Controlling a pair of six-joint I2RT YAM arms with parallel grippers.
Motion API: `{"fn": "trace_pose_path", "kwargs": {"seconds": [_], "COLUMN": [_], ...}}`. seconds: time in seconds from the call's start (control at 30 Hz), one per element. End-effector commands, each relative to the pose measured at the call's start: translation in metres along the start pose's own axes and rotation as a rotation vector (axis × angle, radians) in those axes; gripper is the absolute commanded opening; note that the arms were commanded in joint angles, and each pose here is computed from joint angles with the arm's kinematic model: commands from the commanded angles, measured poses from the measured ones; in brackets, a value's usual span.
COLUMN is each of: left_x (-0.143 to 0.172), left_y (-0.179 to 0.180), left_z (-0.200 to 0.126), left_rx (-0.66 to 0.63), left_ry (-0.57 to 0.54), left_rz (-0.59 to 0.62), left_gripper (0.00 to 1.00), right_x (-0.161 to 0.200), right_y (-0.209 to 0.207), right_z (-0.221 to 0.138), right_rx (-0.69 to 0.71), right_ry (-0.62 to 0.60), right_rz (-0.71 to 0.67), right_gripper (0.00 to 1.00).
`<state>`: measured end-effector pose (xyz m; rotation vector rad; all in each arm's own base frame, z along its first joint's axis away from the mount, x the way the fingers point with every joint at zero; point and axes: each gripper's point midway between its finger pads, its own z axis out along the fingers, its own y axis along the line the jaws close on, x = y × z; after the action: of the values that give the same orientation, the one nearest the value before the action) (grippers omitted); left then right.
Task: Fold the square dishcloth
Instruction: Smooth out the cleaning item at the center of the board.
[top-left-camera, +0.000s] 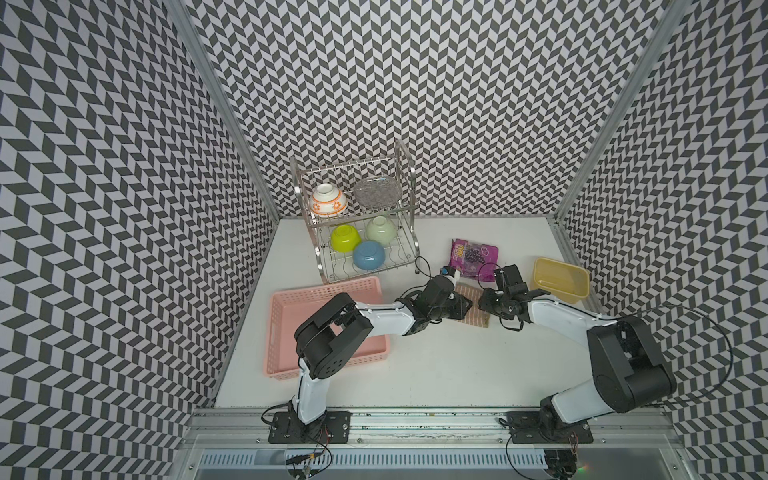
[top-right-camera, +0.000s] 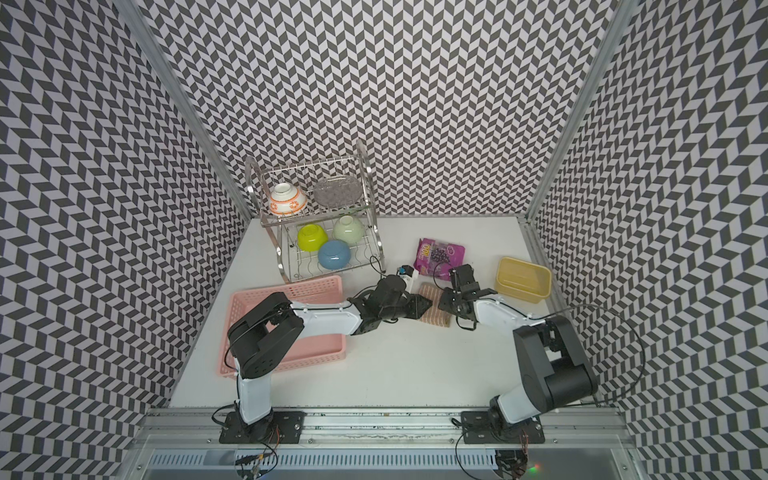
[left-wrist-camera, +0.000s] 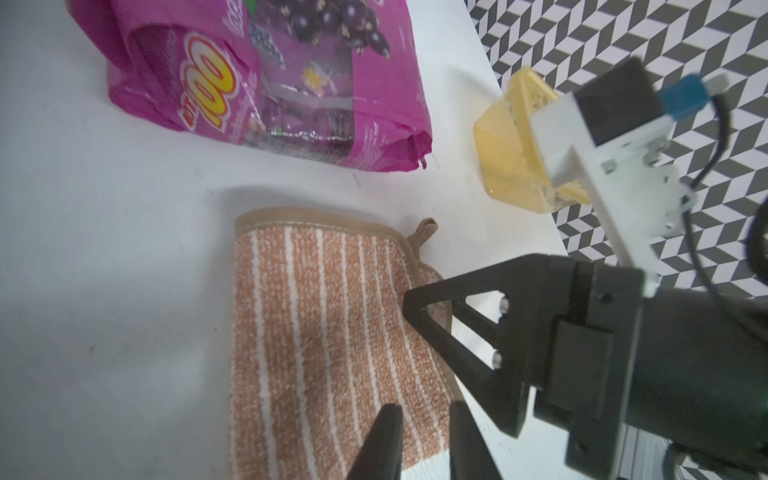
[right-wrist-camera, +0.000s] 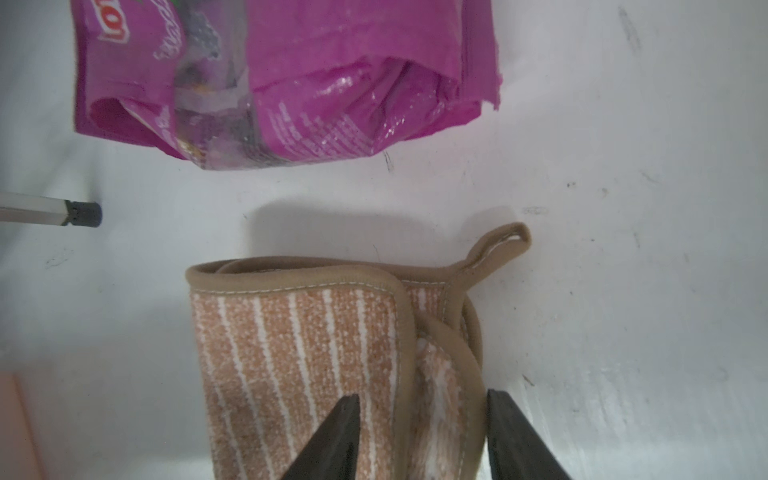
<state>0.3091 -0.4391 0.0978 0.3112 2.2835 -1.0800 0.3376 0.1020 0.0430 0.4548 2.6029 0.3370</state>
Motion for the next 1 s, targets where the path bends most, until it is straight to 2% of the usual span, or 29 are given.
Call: {"fn": "trace_pose_path", "kwargs": {"seconds": [0.0,0.27,0.33,0.5,0.57,0.77,0.97], "left_x": [-0.005,0.003,0.006,0.009,0.009,0.012,0.012], "left_y": [0.018,0.045,0.047,0.052,0.054,0.059,0.067], "left_z": [-0.003,0.004,0.005,0.000,-0.004,-0.015,-0.019], "left_rx": [-0.068,-0.133,-0.135,-0.150,-0.162,-0.180,-0.210], "left_ry": [-0.022,-0.002,0.007,0.004,-0.006,-0.017,-0.021], "left_rz": [-0.010,-0.048,-0.052,-0.062,-0.063,-0.068,-0.059], "left_gripper": [0.24,0.24,0.23,0.23,0.23,0.21,0.21], "right_x": [-0.007,0.002,0.003,0.001,-0.003,-0.007,-0.001], "right_y": [0.011,0.005,0.007,0.016,0.023,0.053,0.067], "right_z": [0.001,0.014,0.016,0.018,0.015,0.017,0.021], "right_rx": [-0.055,-0.040,-0.049,-0.096,-0.127,-0.263,-0.346], "right_ry": [-0.023,0.012,0.018,0.015,0.004,0.026,0.065], "right_rz": [0.017,0.014,0.010,-0.019,-0.038,-0.104,-0.138], "right_gripper": [0.52,0.49,0.44,0.20,0.14,0.04,0.02]}}
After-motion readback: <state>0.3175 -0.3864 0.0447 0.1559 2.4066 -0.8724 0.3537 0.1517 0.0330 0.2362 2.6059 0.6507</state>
